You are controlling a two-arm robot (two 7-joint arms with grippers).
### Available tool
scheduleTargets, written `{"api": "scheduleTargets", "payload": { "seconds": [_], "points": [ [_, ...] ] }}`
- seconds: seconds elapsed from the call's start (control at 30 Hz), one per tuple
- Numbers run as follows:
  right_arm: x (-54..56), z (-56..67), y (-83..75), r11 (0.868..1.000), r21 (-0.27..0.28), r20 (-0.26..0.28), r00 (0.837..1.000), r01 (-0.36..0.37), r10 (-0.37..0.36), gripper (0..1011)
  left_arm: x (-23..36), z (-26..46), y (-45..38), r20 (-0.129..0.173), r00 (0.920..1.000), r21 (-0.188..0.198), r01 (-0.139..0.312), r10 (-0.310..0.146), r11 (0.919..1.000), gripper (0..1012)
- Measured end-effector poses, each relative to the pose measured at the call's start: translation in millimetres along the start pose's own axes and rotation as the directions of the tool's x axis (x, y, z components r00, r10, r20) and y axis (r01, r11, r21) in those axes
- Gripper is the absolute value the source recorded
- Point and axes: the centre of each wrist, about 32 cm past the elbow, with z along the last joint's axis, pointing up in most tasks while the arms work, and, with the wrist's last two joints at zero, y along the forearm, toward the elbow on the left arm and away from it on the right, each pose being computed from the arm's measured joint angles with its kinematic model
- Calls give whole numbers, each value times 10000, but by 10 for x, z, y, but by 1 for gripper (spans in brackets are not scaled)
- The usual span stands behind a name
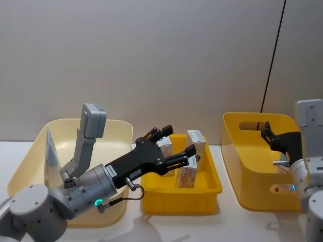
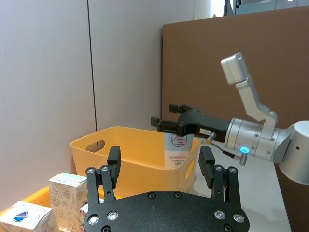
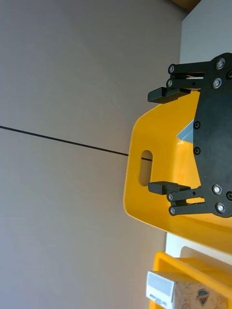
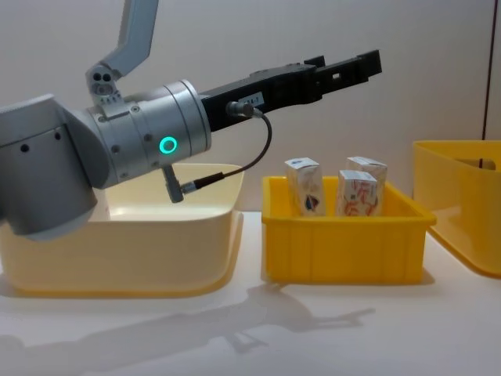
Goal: Bimanual collaborative sorting of washing and personal care products
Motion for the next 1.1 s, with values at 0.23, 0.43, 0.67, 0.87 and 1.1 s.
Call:
{"api": "scheduleTargets", "payload": {
  "seconds": [0.23, 0.43, 0.67, 0.87, 1.1],
  "points": [
    [70, 70, -88, 9990, 374, -351, 9990, -247, 260, 1002, 0, 0, 0, 1, 10000, 0, 1, -1, 10000, 1002],
    [169, 135, -193, 9950, 745, -728, 9947, -672, 727, 1001, 0, 0, 0, 0, 10000, -1, 0, 0, 10000, 1003],
    [249, 168, -283, 9887, 993, -1016, 9873, -1121, 1221, 1001, -15, -7, 9, 24, 10000, 27, -81, 81, 10000, 1004],
    [236, 136, -307, 9876, 975, -1022, 9858, -1234, 1332, 1001, -63, -32, 78, 201, 9984, 285, -538, 533, 9981, 1003],
    [180, 24, -423, 9790, 1031, -1081, 9765, -1756, 1866, 1001, -152, -69, 190, 553, 9900, 685, -1333, 1297, 9887, 1004]
  ]
}}
